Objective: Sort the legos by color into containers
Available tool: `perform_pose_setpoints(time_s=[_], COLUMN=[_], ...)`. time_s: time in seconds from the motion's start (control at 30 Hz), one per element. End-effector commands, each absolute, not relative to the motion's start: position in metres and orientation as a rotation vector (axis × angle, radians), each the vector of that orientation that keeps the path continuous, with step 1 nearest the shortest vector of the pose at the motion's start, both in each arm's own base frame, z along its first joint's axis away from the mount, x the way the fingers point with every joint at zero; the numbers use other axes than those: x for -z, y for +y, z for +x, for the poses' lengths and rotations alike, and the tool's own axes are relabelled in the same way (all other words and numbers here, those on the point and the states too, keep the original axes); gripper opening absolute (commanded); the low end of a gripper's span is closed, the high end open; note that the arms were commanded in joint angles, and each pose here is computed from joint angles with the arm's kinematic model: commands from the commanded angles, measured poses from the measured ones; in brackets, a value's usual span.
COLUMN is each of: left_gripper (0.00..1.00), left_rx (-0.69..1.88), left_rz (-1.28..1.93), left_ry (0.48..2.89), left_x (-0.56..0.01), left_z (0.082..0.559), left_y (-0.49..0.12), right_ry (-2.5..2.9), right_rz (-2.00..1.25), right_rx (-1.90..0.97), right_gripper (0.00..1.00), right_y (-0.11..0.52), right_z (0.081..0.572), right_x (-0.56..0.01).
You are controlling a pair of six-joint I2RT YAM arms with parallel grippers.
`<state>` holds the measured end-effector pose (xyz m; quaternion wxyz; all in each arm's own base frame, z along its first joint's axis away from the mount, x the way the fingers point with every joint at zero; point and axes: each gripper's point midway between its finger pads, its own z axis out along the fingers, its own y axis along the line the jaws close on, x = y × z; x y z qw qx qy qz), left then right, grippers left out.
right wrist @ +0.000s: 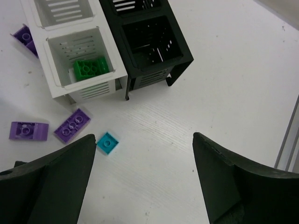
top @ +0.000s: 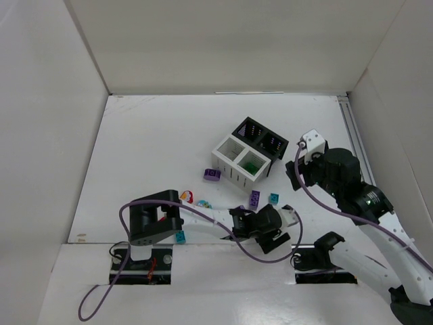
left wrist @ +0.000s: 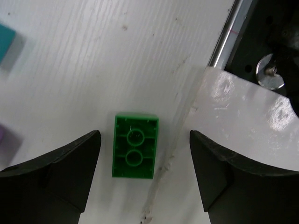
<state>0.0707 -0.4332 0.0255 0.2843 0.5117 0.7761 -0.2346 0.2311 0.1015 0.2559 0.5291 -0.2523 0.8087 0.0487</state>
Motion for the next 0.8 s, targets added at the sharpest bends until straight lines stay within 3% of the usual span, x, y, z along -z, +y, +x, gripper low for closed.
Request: perform_pose_setpoints(time_s=[0.0, 0.2, 0.37, 0.63, 0.77], left_gripper=[0.73, 0.25, 0.09, 0.10, 0.15], left_rx=[0.655, 0.636, 0.604, 0.448, 0.523], left_rz=[1.396, 1.371, 1.229, 0.734, 0.648], left_ry=[2.022, 2.030, 2.000, 1.844, 1.757], left_x=[-0.032, -0.036, -0.063, -0.188, -0.243], left_z=[0.070, 0.074, 0.090, 0.156, 0.188], left_y=[-0.450, -0.450, -0.439, -0.404, -0.385], right_ry=[1.968, 1.952, 1.953, 2.010, 2.036], right_rz=[-0.583, -0.576, -0.564, -0.483, -0.493], right_rx=[-0.082, -0.085, -0.065, -0.003, 0.005], right_gripper=[0.89, 0.89, 0.89, 0.90, 0.90], right_y=[0.092, 0.091, 0.087, 0.070, 0.069], right_z=[0.227, 0.225, 0.225, 0.221, 0.219], right_x=[-0.248, -0.253, -0.255, -0.244, -0.234])
